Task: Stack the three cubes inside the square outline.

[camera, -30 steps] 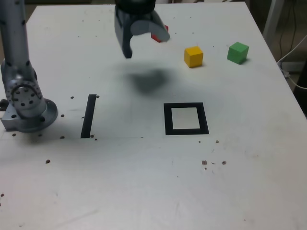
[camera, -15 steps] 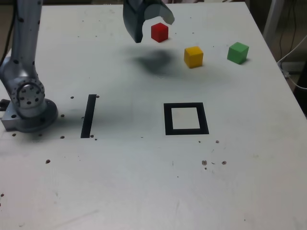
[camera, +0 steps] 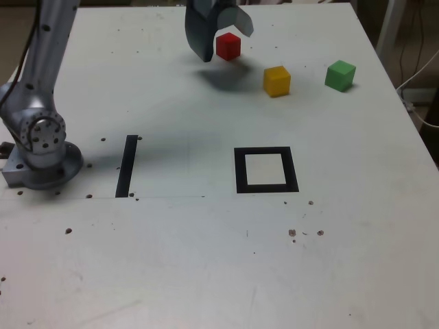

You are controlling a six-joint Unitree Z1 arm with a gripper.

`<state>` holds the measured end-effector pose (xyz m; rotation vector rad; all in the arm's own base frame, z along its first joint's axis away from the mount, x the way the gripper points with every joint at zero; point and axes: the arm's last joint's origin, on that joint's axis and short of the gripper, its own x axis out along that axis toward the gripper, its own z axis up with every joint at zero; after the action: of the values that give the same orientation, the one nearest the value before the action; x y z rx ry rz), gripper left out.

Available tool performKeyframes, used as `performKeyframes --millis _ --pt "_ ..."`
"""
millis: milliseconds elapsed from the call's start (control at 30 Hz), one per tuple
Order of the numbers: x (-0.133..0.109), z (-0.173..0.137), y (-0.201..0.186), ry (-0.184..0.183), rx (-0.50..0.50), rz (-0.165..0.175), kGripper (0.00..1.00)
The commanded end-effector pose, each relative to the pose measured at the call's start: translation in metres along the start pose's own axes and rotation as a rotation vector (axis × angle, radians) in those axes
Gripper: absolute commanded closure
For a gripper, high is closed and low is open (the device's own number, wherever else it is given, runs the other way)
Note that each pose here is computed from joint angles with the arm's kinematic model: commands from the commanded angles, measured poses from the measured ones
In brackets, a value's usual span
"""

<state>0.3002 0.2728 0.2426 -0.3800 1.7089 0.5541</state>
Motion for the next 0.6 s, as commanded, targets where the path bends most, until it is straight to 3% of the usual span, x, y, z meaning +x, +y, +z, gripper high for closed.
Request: performKeyframes --millis 0,567 --pt "0.003 0.007 0.004 0.001 -0.002 -0.01 0.03" --pt "0.02 0.048 0.034 0.012 -0.028 -0.073 0.05"
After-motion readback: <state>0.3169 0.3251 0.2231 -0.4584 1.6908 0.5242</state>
